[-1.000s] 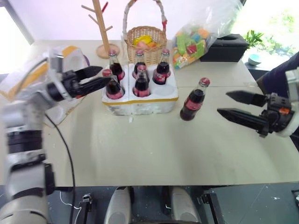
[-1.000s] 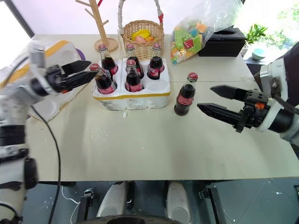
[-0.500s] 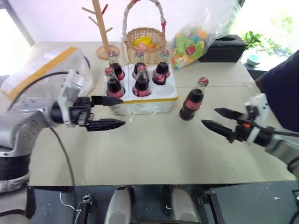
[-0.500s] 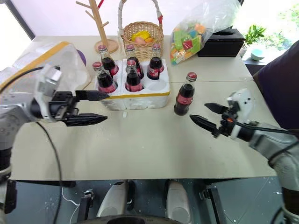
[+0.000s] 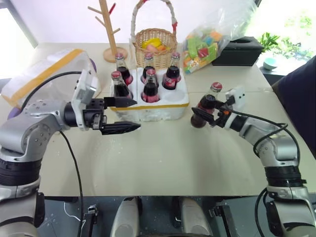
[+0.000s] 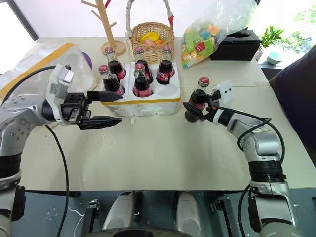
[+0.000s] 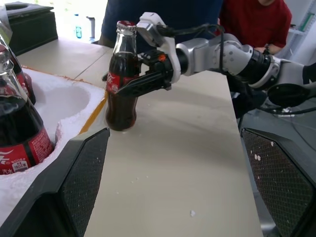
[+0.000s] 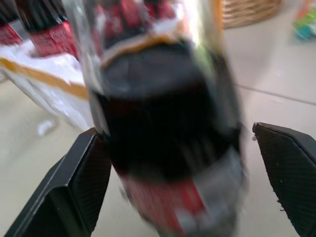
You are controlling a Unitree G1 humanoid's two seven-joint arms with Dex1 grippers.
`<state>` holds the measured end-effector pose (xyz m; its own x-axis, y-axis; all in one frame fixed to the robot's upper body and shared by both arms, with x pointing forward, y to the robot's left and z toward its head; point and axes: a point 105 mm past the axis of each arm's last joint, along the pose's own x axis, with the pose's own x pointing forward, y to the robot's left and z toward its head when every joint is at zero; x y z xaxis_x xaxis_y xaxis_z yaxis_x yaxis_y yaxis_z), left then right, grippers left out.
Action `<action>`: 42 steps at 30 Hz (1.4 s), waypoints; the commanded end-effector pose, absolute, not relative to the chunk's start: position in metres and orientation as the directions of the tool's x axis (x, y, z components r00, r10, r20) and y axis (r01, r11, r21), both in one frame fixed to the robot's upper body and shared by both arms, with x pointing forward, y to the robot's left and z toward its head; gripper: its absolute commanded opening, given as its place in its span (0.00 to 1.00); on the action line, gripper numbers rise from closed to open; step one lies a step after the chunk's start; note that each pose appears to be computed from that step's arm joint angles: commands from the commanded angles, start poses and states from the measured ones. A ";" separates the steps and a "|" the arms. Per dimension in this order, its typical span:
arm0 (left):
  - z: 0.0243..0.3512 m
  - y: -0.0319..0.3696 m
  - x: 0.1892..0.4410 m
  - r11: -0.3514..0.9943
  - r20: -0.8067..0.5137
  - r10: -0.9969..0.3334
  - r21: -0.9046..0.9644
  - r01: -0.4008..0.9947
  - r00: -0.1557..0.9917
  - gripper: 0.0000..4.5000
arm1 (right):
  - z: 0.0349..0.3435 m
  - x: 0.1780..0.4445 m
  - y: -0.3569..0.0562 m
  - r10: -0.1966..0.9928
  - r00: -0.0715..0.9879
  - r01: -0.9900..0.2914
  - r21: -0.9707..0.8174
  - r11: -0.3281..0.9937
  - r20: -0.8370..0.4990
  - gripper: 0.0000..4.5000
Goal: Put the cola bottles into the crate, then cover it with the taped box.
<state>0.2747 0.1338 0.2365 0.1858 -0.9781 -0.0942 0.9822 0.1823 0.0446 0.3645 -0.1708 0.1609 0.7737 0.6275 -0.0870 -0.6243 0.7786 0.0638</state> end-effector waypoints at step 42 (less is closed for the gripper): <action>0.271 0.255 0.250 0.541 -0.235 -0.787 0.181 0.821 0.570 1.00 | 0.267 0.342 -0.117 0.847 0.529 -0.828 -0.249 0.502 -0.052 0.99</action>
<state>0.2600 0.2400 0.2464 0.5357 -0.8049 -0.2552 0.8428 0.5284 0.1024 0.3621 -0.1155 0.2355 0.5742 0.8090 -0.1258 -0.8131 0.5455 -0.2034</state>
